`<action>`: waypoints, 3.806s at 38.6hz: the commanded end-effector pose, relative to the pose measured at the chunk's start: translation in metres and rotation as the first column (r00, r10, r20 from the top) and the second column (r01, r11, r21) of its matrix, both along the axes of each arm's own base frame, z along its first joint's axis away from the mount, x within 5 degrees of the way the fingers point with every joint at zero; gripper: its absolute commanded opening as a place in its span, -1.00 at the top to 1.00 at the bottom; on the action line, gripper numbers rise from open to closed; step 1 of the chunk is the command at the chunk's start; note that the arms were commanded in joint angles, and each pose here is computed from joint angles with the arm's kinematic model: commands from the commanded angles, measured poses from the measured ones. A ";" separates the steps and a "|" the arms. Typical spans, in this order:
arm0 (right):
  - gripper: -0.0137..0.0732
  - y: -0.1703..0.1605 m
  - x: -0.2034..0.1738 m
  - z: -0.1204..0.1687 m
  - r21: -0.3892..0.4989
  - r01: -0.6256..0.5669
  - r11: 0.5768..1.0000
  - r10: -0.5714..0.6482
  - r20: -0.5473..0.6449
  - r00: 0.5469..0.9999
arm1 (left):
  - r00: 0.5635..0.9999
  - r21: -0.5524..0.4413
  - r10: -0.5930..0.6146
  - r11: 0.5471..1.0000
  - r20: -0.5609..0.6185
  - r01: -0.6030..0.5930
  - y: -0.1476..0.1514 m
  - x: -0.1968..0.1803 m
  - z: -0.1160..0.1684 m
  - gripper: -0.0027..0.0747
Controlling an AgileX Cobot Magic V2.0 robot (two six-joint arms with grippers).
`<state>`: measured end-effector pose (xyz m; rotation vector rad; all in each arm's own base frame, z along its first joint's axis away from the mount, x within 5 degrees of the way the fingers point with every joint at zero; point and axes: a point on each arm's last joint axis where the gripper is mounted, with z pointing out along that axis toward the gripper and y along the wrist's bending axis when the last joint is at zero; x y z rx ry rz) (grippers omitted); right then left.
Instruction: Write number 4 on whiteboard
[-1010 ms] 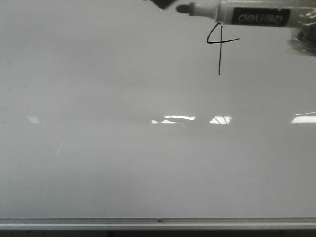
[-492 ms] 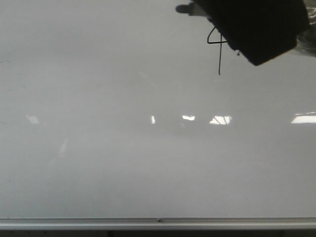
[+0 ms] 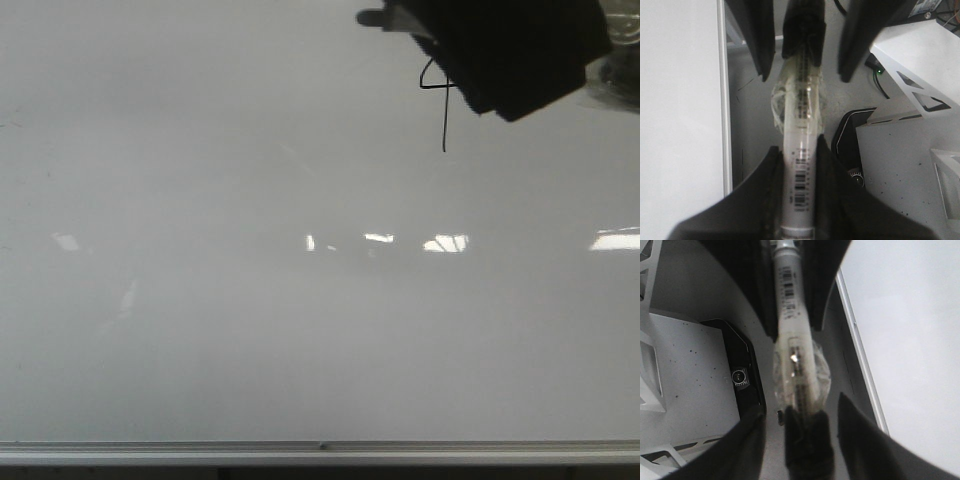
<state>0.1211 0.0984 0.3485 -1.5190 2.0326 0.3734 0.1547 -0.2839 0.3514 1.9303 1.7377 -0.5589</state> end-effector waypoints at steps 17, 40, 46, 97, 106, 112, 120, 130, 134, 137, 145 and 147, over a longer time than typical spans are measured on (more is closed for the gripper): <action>-0.53 -0.056 -0.001 0.024 0.084 0.603 0.793 -0.607 0.037 0.794 | 0.511 -0.163 0.831 0.548 0.222 -0.820 0.130 0.039 0.049 0.98; -0.53 -0.056 0.002 0.026 0.115 0.604 0.788 -0.613 0.060 0.788 | 0.024 -0.424 0.999 0.012 -0.022 -0.906 0.254 0.063 -0.024 0.98; -0.53 -0.056 0.002 0.026 0.115 0.604 0.788 -0.613 0.060 0.788 | 0.014 -0.495 0.995 -0.038 -0.102 -0.868 0.262 0.086 -0.031 0.98; -0.53 -0.067 -0.015 0.036 0.216 0.738 0.640 -0.758 0.016 0.653 | 0.055 -0.555 0.988 -0.034 -0.143 -0.831 0.253 0.091 -0.014 -0.04; -0.53 -0.074 -0.046 0.041 0.337 0.745 0.576 -0.792 0.002 0.611 | 0.115 -0.479 0.991 0.067 -0.072 -0.875 0.243 0.018 0.014 -0.04; -0.53 -0.079 -0.068 0.034 0.386 0.725 0.571 -0.792 0.026 0.610 | 0.207 -0.425 0.973 0.144 -0.106 -0.894 0.237 -0.022 0.019 -0.04; -0.53 -0.085 -0.091 0.019 0.436 0.701 0.564 -0.793 0.051 0.607 | 0.339 -0.461 0.932 0.245 -0.132 -0.853 0.235 -0.053 0.022 -0.04; -0.24 -0.086 -0.095 0.000 0.420 0.710 0.566 -0.793 0.043 0.607 | 0.330 -0.430 0.936 0.249 -0.124 -0.868 0.236 -0.054 0.012 -0.02; 0.12 -0.086 -0.095 0.001 0.435 0.726 0.533 -0.808 0.007 0.589 | 0.298 -0.426 0.942 0.210 -0.152 -0.880 0.237 -0.053 0.011 0.15; 0.39 -0.086 -0.095 0.001 0.444 0.733 0.516 -0.814 -0.011 0.580 | 0.282 -0.427 0.945 0.190 -0.163 -0.884 0.238 -0.053 0.011 0.38; 0.83 -0.086 -0.095 0.001 0.451 0.732 0.510 -0.816 -0.014 0.577 | 0.282 -0.433 0.945 0.188 -0.164 -0.882 0.238 -0.053 0.011 0.98; 0.84 -0.086 -0.095 0.001 0.450 0.733 0.510 -0.816 -0.015 0.577 | 0.283 -0.434 0.945 0.188 -0.166 -0.881 0.237 -0.053 0.011 0.98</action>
